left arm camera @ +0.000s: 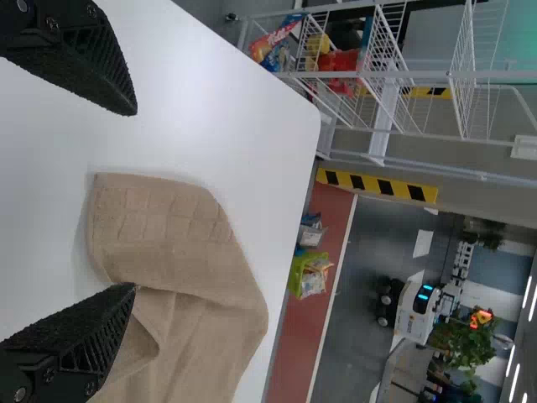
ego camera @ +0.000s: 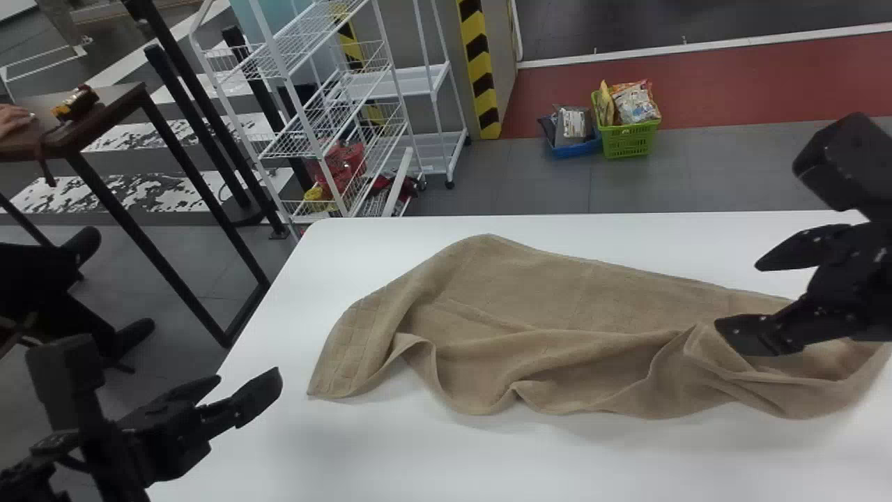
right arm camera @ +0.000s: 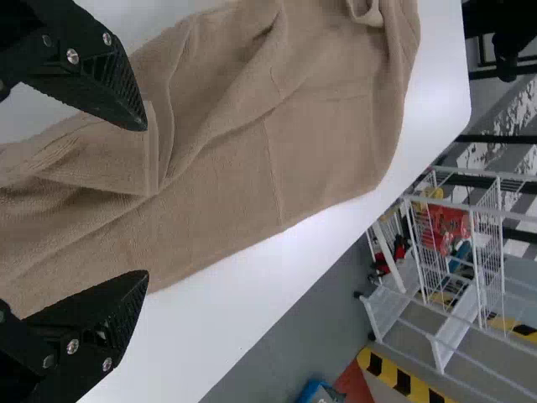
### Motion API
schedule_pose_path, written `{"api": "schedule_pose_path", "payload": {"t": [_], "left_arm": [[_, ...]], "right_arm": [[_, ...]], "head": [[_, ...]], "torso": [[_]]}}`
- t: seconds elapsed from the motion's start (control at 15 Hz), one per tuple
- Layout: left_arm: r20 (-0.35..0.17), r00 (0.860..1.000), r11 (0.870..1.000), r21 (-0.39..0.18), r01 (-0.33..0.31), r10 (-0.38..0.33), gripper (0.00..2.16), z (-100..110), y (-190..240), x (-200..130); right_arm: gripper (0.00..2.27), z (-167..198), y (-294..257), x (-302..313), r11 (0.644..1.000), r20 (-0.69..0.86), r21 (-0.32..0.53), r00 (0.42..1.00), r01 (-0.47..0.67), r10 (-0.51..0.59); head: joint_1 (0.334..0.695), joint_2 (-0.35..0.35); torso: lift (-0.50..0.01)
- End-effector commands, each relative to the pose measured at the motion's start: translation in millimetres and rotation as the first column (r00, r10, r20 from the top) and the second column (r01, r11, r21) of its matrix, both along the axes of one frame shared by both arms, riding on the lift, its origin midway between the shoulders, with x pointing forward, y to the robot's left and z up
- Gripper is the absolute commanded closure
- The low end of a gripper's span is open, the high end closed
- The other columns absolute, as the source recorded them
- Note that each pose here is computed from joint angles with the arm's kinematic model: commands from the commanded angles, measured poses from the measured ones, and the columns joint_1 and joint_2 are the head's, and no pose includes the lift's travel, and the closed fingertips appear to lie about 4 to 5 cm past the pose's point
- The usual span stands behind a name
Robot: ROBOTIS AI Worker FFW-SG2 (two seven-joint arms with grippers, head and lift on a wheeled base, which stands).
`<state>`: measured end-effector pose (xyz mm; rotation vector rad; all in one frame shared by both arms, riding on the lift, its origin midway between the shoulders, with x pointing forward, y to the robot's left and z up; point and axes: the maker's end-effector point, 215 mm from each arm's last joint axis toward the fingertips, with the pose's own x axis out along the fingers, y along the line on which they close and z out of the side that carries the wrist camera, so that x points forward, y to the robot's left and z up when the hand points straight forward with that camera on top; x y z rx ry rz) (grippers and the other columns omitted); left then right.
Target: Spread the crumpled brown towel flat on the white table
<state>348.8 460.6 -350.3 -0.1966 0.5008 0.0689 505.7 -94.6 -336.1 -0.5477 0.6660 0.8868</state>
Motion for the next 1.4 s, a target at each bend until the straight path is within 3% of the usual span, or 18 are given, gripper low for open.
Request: {"api": "schedule_pose_path", "payload": {"t": [0.0,0.2,0.73,1.0,1.07,1.27,1.33], "left_arm": [[-0.002,1.000,1.000,-0.001,-0.013,0.013,0.08,-1.6,5.5,-3.1],[0.004,1.000,1.000,0.000,-0.013,0.013,0.08,-1.2,6.3,-2.4],[0.006,1.000,1.000,-0.004,-0.026,0.026,0.08,-4.3,12.9,-2.0],[0.004,1.000,1.000,-0.006,-0.031,0.031,0.08,-6.2,15.0,-2.6],[0.006,0.999,0.999,-0.005,-0.032,0.032,0.08,-5.5,15.7,-2.4],[0.007,0.999,0.999,-0.003,-0.035,0.035,0.08,-4.5,17.0,-2.9],[0.007,0.999,0.999,-0.004,-0.033,0.033,0.08,-4.7,16.3,-2.6]], "right_arm": [[0.25,-17.0,13.6,-11.8,0.999,-0.030,-0.039,0.999,-0.038,0.037],[0.38,-32.2,15.9,-11.5,0.994,-0.041,-0.083,0.997,-0.069,0.066],[0.41,-60.9,23.2,-19.2,0.981,-0.078,-0.154,0.992,-0.114,0.103],[0.69,-61.5,23.9,-16.1,0.983,-0.084,-0.139,0.991,-0.119,0.108],[0.94,-61.2,24.0,-16.1,0.984,-0.086,-0.131,0.990,-0.118,0.108],[0.99,-65.9,17.3,-19.0,0.985,-0.094,-0.129,0.991,-0.111,0.100],[1.19,-68.0,16.5,-23.1,0.986,-0.098,-0.126,0.990,-0.113,0.101]], "head": [[0.695,0.350],[0.695,0.350],[0.695,0.350],[0.695,0.350],[0.695,0.350],[0.695,0.350],[0.695,0.350]], "torso": [[-0.123],[-0.123],[-0.123],[-0.123],[-0.123],[-0.123],[-0.123]]}}
